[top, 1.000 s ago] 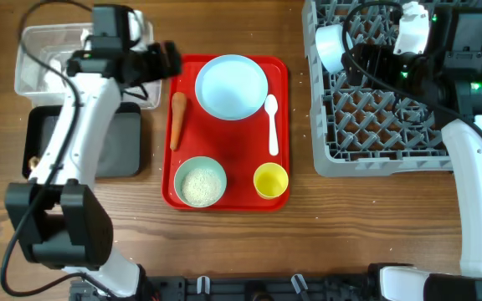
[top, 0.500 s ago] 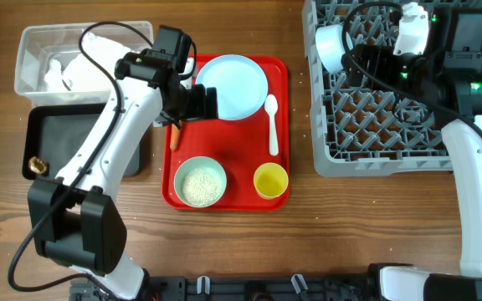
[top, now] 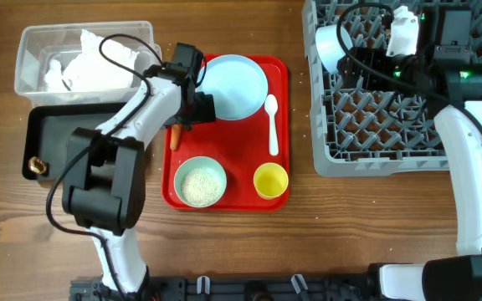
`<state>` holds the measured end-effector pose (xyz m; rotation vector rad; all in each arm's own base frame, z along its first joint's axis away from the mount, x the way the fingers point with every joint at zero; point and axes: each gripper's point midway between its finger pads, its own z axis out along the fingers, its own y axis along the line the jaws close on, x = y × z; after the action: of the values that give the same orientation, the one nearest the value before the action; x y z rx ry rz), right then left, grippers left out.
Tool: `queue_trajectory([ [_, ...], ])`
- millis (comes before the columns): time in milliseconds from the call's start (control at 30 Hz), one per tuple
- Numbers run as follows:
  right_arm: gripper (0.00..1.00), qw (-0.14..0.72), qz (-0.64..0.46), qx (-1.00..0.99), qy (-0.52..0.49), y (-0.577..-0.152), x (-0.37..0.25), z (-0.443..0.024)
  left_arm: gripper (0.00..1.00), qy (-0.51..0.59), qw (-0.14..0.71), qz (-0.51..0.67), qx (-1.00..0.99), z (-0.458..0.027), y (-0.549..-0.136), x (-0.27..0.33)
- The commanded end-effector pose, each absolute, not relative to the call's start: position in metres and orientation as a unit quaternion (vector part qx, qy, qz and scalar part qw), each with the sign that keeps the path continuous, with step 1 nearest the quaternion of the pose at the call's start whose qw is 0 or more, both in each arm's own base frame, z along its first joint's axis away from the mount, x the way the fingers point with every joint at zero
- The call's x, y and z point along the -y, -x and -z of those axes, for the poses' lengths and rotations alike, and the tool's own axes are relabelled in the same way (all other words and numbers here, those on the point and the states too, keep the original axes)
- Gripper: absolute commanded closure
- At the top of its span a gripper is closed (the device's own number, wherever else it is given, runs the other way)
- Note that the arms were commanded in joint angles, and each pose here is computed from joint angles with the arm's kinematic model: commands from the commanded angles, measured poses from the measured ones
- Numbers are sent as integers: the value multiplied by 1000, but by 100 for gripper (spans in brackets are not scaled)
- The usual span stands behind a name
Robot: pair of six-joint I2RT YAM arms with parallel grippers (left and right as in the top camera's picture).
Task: Sort waste into correct bins and load items into the dishwasher rack
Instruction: 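Grasp the carrot on the red tray with the left gripper, then place the carrot onto the black tray and release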
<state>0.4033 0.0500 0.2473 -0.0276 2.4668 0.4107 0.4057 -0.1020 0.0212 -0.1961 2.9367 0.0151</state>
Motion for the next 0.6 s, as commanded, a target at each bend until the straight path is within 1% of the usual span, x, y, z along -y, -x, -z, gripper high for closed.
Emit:
queue_trajectory([
  [0,0,307,-153,-939,6,-405,-51,-241,5,75,92,-20,-993,-2,-408,95],
  [33,0,308,-152,-939,6,-405,-51,-241,5,75,91,-20,-993,0,-408,95],
  [67,1,307,-152,-939,6,-405,-51,-241,7,75,89,-20,-993,2,-408,95],
  [133,1,307,-152,-939,6,-405,-51,-241,17,74,86,-21,-993,4,-407,96],
  [167,1,307,-152,-939,6,-405,-51,-241,23,74,86,-21,-993,4,-406,96],
  [200,1,307,-152,-939,6,-405,-51,-241,28,74,86,-21,-993,4,-406,96],
  [233,1,307,-152,-939,6,-405,-51,-241,36,76,85,-18,-993,4,-406,97],
  [267,0,307,-152,-939,6,-405,-51,-241,42,76,84,-15,-994,4,-406,98],
  [300,0,307,-152,-939,6,-405,-51,-241,49,75,82,-11,-994,4,-405,99],
  [333,0,307,-153,-939,6,-405,-51,-241,59,75,81,-11,-994,4,-405,99],
  [433,1,307,-152,-940,6,-405,-51,-241,70,76,77,-13,-994,0,-402,98],
  [500,1,307,-152,-940,7,-405,-51,-241,78,76,85,-10,-993,-17,-401,98],
  [533,0,307,-152,-939,7,-405,-51,-241,83,74,96,-6,-993,-34,-404,98],
  [567,0,307,-152,-939,7,-405,-51,-241,83,75,109,-2,-991,-48,-408,99],
])
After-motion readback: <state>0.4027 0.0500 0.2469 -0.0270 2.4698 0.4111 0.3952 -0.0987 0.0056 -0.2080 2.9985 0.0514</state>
